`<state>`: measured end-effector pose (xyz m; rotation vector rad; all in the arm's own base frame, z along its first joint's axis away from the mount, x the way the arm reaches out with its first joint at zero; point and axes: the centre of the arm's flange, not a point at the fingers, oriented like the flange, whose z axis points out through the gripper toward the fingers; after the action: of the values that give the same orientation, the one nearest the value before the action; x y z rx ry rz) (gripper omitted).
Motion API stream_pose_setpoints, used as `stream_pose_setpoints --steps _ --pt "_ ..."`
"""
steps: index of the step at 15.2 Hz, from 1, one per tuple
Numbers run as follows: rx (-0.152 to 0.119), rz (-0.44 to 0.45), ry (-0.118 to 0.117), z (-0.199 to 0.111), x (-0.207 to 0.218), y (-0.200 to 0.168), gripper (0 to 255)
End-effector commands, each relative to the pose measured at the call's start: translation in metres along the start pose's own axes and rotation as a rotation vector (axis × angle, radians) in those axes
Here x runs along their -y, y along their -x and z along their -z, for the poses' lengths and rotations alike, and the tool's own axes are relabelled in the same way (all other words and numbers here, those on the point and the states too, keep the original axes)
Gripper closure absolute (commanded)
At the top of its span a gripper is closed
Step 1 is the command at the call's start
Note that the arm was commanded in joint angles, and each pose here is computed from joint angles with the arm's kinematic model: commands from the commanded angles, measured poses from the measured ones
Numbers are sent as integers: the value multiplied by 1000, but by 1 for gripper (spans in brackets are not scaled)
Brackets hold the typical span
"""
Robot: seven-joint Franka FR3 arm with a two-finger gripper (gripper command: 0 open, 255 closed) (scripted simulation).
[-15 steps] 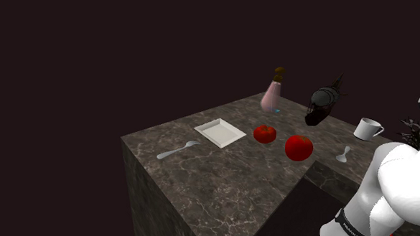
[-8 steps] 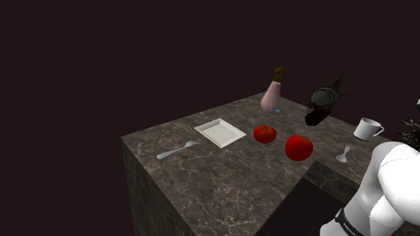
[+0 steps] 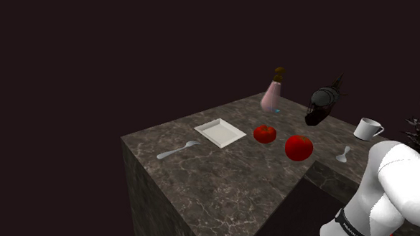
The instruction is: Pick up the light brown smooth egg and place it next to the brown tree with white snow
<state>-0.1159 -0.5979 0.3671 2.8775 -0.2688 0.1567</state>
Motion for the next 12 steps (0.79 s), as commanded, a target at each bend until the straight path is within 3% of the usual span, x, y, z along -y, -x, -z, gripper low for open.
stream_pose_setpoints --steps 1,5,12 --pt "-14 7 -71 -18 43 -2 0" --pt "-14 7 -71 32 39 -1 0" --pt "-14 7 -71 32 39 -1 0"
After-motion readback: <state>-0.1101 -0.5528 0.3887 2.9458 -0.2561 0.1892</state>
